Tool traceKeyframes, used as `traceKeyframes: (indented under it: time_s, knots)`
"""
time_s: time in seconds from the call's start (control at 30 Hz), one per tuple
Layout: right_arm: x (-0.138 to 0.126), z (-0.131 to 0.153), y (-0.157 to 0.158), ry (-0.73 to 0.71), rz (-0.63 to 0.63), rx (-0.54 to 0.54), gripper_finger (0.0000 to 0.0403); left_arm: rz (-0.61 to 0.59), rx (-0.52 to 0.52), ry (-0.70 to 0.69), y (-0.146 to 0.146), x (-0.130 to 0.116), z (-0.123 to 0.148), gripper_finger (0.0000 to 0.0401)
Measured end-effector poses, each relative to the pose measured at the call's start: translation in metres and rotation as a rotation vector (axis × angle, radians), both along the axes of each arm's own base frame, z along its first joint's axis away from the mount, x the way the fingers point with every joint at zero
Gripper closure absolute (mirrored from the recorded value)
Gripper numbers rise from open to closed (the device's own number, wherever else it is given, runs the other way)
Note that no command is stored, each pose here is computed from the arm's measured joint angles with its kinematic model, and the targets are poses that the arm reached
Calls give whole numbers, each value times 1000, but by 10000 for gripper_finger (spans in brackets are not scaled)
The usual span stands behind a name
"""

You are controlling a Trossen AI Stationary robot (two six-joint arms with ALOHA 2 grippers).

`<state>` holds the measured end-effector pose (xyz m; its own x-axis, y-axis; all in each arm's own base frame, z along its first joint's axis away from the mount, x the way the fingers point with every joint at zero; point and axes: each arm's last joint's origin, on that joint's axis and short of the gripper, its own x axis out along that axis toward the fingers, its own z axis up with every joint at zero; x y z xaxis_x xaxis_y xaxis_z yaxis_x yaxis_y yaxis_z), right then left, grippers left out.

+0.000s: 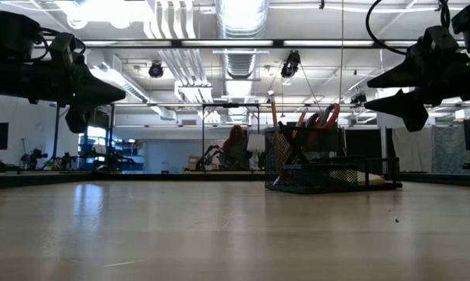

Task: Pick and place office supplies into organizer
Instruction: Return to Home Position

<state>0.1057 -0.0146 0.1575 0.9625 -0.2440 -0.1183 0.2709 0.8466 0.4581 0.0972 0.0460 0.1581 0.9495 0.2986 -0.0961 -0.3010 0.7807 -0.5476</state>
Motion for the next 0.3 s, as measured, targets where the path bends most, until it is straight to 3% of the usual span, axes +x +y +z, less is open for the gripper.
traceKeyframes:
  time_s: [0.3]
  knots:
    - [0, 0, 0, 0, 0, 0, 160, 0, 0, 0, 0, 0, 0, 401]
